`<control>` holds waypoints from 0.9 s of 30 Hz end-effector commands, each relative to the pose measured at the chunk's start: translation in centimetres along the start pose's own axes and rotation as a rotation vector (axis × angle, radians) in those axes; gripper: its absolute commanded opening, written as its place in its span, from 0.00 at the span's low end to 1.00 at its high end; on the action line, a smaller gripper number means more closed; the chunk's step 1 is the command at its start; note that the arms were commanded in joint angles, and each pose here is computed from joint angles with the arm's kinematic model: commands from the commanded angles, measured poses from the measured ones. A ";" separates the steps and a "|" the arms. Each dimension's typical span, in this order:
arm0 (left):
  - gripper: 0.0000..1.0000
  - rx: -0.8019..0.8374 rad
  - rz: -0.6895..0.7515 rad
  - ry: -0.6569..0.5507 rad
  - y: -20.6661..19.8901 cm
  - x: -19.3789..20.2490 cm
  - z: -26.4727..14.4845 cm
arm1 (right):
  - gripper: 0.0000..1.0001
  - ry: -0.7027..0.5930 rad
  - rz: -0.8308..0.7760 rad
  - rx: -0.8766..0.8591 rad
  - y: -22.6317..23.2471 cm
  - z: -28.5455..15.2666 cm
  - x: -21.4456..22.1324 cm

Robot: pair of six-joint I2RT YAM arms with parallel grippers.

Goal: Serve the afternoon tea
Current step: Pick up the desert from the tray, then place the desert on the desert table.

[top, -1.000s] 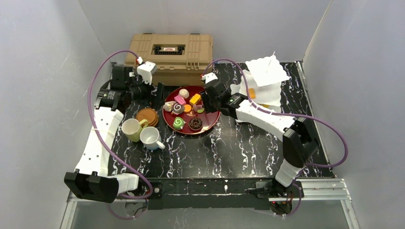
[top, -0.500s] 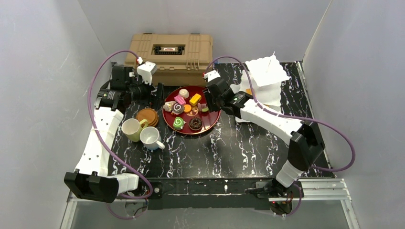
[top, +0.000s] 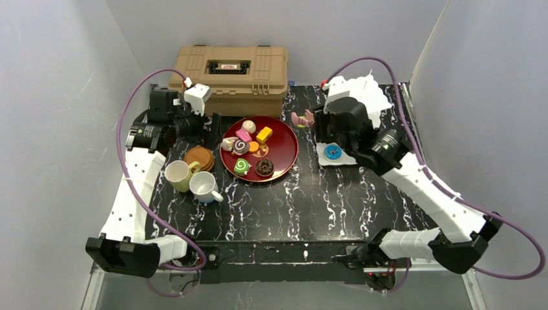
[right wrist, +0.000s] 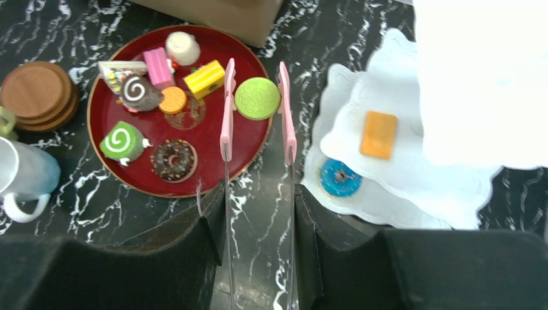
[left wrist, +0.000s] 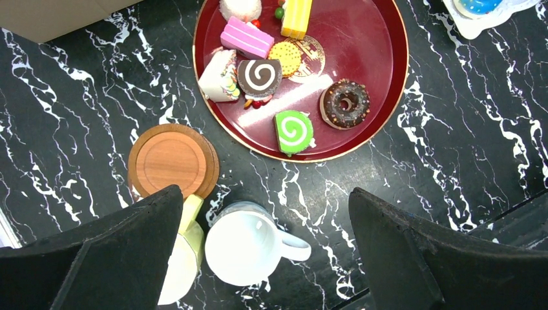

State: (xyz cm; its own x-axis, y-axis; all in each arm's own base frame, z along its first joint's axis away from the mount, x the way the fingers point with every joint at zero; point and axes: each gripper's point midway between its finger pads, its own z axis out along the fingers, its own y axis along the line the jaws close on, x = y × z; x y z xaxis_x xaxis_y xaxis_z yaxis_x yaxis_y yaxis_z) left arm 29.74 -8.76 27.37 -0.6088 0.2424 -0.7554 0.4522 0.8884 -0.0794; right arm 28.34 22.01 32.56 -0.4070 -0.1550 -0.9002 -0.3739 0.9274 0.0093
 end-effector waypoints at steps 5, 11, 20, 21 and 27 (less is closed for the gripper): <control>0.99 0.019 0.005 -0.032 -0.7 -0.7 -1.6 | 0.37 -0.046 0.019 0.195 -5.0 -4.1 -1.0; 0.99 0.021 0.007 -0.035 -0.8 -0.8 -1.6 | 0.38 -0.049 -0.004 0.266 -6.7 -5.3 -1.4; 0.99 0.019 0.013 -0.039 -0.7 -1.1 -1.7 | 0.38 -0.014 -0.007 0.328 -7.9 -4.9 1.3; 0.99 0.018 0.013 -0.037 -0.7 -1.1 -1.6 | 0.38 -0.010 -0.008 0.340 -8.2 -5.0 1.7; 0.99 0.025 0.007 -0.036 -0.8 -1.2 -1.6 | 0.38 -0.024 0.003 0.424 -10.0 -5.1 3.1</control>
State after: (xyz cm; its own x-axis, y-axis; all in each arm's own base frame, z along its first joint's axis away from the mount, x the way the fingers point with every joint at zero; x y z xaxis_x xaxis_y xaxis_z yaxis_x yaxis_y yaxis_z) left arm 29.51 -8.86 27.92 -0.6048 0.2415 -0.7588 0.4575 0.8854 -0.0829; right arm 26.19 12.35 30.80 -0.4388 -0.2085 -0.8740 -0.1024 0.9780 -0.1819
